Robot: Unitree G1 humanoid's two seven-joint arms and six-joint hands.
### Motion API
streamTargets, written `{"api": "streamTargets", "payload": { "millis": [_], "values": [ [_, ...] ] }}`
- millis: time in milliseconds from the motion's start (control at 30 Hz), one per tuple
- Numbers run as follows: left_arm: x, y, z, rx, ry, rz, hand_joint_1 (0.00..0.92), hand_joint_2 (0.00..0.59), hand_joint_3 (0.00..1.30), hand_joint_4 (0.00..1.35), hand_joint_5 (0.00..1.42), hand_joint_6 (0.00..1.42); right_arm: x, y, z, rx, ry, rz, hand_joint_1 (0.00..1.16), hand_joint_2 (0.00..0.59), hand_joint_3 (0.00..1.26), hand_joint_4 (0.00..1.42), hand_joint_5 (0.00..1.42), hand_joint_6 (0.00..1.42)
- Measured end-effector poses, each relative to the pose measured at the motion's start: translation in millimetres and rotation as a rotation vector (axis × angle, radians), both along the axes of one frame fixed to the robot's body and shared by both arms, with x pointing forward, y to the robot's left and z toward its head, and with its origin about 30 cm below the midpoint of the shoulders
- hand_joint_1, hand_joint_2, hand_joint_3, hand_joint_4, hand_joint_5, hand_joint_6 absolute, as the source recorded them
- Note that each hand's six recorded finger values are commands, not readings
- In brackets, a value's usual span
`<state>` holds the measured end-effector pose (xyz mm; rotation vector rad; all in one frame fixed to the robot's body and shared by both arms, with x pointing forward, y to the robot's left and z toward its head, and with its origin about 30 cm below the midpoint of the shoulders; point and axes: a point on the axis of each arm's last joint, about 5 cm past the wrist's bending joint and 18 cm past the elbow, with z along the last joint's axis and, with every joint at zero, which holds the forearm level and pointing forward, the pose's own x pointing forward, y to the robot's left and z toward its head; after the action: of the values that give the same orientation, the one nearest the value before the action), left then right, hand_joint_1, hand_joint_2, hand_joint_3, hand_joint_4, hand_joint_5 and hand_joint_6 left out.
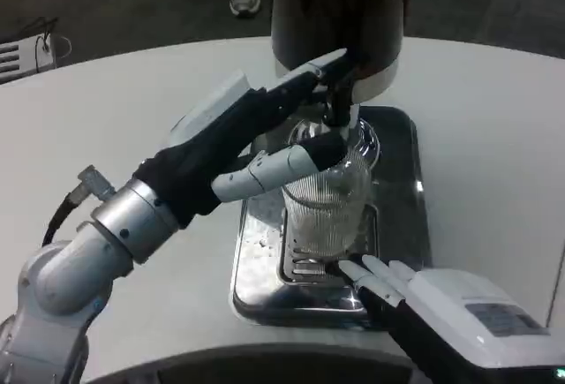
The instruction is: Grasp the cup under the faucet to collect the drink, then remove the cup.
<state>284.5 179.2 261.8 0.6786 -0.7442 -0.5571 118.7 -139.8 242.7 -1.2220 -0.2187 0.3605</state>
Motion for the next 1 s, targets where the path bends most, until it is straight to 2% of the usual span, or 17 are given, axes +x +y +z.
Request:
{"api": "streamTargets", "payload": {
  "millis": [567,1000],
  "values": [
    [1.1,-0.8,12.2,0.154,-0.092,0.006,0.0,0.067,0.14,0.08,0.2,0.25,-0.4,-1.1,-0.5,-0.002,0.011,-0.013,0.54,0.444,0.06,0.0,0.0,0.0],
    [-3.5,-2.1,23.7,0.28,-0.166,0.023,0.0,0.065,0.15,0.08,0.19,0.25,-2.3,-3.7,-3.3,0.046,0.041,-0.03,0.54,0.444,0.07,0.0,0.0,0.0]
  ]
}}
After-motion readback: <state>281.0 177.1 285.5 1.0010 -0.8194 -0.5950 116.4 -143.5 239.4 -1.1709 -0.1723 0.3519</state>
